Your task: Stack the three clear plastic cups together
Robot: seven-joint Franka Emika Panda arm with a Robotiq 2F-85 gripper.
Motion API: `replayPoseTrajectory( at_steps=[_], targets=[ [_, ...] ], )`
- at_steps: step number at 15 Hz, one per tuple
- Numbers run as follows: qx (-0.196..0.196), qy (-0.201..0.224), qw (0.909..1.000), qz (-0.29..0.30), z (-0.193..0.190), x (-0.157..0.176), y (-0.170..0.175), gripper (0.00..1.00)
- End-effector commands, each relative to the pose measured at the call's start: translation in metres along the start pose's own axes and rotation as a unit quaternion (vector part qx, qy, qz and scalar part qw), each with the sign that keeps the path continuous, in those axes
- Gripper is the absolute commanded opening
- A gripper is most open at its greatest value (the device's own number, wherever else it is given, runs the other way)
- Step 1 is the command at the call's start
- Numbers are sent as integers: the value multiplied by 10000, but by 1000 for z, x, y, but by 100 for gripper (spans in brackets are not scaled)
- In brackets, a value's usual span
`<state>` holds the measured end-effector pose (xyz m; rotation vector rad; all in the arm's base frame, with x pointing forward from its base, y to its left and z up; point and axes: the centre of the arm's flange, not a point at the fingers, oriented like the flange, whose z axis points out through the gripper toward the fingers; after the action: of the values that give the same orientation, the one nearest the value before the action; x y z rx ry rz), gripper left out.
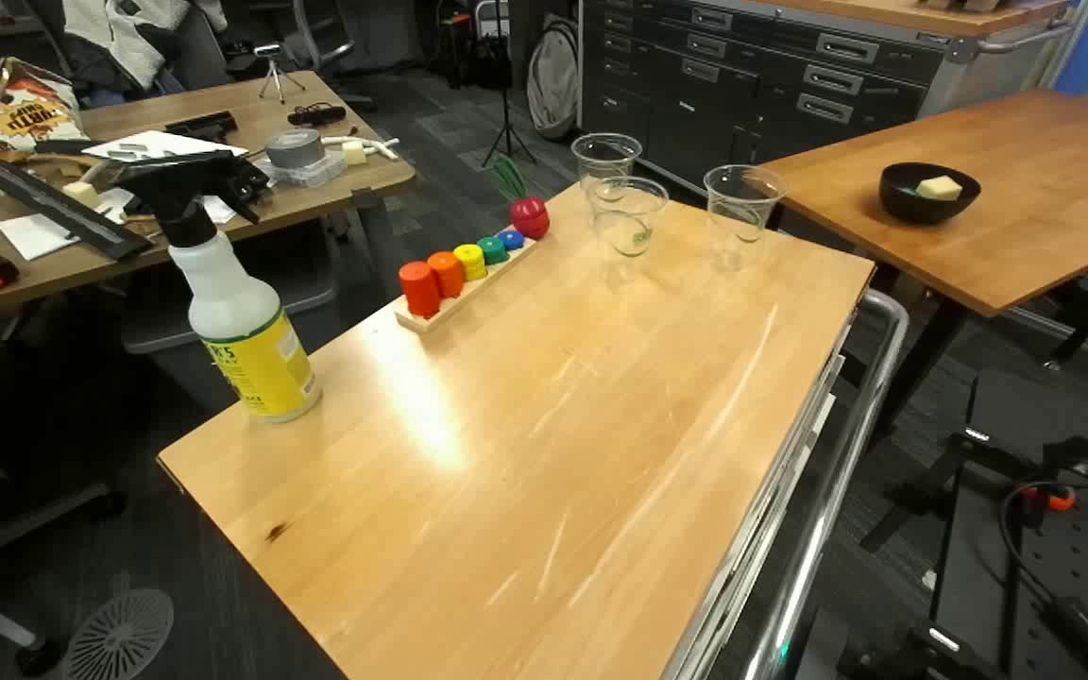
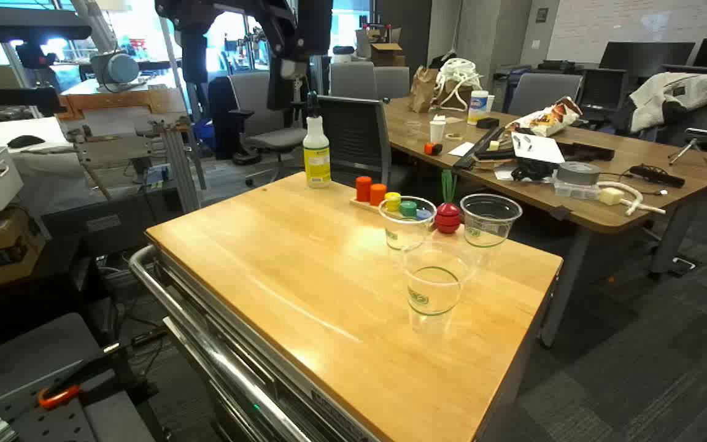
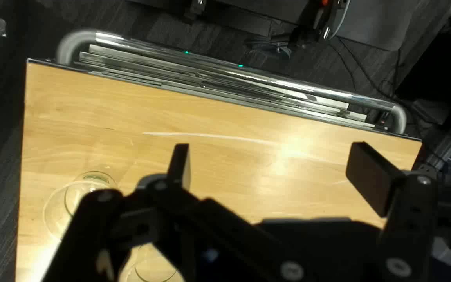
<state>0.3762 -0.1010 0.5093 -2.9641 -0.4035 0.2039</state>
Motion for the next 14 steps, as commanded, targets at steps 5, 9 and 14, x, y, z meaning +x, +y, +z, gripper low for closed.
replayPoseTrajectory(
  at_steps=[5, 9, 14],
  targets=[
    [-30, 68, 10000, -1, -6, 0, 0, 100],
    [-71, 81, 9999, 111, -10, 11, 17, 100],
    [-301, 118, 9976, 614, -5, 45, 76, 100]
  ],
)
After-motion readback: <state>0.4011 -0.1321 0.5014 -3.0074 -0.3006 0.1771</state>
